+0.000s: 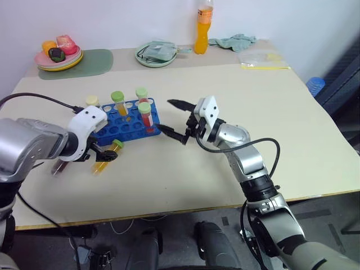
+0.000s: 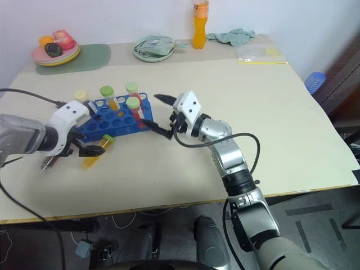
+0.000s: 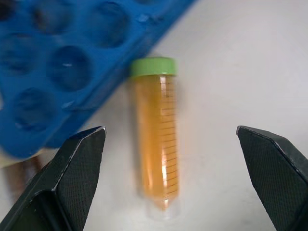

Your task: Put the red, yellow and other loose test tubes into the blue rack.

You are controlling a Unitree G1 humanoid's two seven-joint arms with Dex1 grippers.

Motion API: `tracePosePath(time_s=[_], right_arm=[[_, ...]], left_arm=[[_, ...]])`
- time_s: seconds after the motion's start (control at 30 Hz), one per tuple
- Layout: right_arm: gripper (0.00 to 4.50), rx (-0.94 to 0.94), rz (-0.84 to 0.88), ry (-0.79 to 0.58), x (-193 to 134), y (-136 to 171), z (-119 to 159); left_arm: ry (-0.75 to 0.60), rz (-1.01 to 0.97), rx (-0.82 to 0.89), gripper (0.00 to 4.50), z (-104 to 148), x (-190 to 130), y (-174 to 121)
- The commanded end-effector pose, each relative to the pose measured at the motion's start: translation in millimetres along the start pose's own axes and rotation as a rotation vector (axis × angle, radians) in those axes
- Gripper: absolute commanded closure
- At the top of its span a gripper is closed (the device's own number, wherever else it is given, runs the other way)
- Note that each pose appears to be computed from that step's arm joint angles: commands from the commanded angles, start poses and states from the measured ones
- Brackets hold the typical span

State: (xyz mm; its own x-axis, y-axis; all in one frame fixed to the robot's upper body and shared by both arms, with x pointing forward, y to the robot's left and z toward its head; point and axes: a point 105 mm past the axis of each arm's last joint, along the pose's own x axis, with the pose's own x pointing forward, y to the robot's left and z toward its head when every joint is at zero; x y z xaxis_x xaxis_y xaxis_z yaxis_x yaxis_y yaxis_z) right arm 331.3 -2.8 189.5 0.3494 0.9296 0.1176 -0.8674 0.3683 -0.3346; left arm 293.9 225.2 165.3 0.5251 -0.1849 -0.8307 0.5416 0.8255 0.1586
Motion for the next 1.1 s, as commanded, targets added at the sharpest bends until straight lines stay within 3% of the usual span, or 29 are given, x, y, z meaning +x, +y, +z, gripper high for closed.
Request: tracePosePath(time_s=[0.03,0.27,0.37,0.57,0.67,0.73,0.9,1.03,1.1], right_arm=[[0.25,-0.027,0.068,-0.048,1,16,18],[0.25,-0.021,0.078,-0.043,0,27,19],[0.2,-0.02,0.078,-0.04,-1,30,18],[0.2,-0.018,0.085,-0.031,-3,33,18],[0.2,-0.019,0.1,-0.011,-6,34,16],[0.2,-0.016,0.107,0.005,-10,34,14],[0.2,0.039,0.15,0.103,-22,37,-2],[0.2,0.083,0.169,0.149,-26,40,-13],[0.2,0.087,0.171,0.154,-26,41,-15]], left_arm=[[0.065,0.008,0.021,0.0,-2,2,5],[0.136,0.036,-0.006,0.0,-4,28,11],[0.147,0.024,-0.033,0.84,-6,39,9],[0.132,0.004,-0.046,3.68,-10,41,7],[0.077,-0.028,-0.009,3.72,-12,21,8],[-0.023,-0.024,0.046,3.72,-8,2,12],[-0.446,0.167,0.166,3.72,16,-57,36],[-0.799,0.405,0.071,3.72,42,-78,51],[-0.91,0.52,0.024,3.72,56,-75,48]])
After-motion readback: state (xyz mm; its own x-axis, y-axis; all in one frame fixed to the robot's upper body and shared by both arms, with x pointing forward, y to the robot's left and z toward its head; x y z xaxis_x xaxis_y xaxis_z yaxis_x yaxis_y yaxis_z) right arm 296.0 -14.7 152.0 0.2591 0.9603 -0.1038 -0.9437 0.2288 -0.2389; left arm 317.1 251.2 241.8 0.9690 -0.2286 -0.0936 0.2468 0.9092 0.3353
